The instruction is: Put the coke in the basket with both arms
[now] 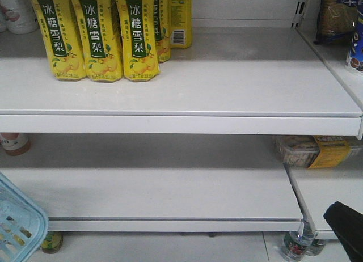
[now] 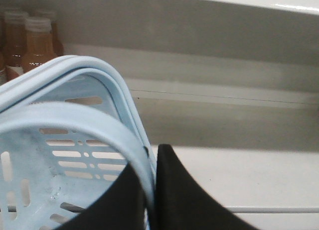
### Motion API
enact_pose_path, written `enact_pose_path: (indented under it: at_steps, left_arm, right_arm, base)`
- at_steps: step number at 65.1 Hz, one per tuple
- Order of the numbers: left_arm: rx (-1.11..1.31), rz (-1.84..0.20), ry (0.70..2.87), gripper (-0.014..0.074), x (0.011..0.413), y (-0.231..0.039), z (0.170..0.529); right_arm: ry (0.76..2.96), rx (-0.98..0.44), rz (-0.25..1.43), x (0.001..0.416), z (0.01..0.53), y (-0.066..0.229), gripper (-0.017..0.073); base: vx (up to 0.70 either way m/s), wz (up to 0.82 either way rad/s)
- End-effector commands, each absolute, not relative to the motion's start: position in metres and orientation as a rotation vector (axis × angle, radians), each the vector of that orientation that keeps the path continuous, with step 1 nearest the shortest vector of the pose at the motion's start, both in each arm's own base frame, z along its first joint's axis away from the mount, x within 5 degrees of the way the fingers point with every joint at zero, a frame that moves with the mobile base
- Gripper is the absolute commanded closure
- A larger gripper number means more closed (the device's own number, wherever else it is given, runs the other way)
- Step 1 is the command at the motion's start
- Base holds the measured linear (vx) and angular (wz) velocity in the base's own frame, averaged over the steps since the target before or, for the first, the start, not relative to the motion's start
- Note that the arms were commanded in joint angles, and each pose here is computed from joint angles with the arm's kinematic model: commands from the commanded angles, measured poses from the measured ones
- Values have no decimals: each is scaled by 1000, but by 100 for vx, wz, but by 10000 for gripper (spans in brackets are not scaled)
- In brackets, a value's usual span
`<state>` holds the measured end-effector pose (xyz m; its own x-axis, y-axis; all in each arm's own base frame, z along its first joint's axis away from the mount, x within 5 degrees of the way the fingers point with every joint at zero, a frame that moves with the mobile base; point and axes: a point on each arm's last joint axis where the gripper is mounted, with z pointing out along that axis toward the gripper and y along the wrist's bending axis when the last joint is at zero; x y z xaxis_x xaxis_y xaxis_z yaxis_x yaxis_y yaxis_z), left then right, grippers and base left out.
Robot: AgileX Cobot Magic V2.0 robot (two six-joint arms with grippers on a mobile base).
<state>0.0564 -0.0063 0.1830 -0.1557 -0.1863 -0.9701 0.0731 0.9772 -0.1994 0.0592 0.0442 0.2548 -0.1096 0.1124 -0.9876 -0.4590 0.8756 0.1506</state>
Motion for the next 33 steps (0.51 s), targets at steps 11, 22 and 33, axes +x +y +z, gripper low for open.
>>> enact_pose_path:
  at_steps: [11, 22, 33]
  left_arm:
    - [-24, -166, 1524, 600, 54, -5, 208]
    - [-24, -166, 1524, 600, 54, -5, 208]
    - [-24, -166, 1524, 600, 54, -5, 208]
  right_arm:
    - [1594, -263, 464, 60, 263, 42, 564]
    - [1565, -212, 537, 60, 267, 43, 564]
    - [1383, 11, 668, 61, 285, 35, 564]
  base:
    - [0, 0]
    - [0, 0]
    - [0, 0]
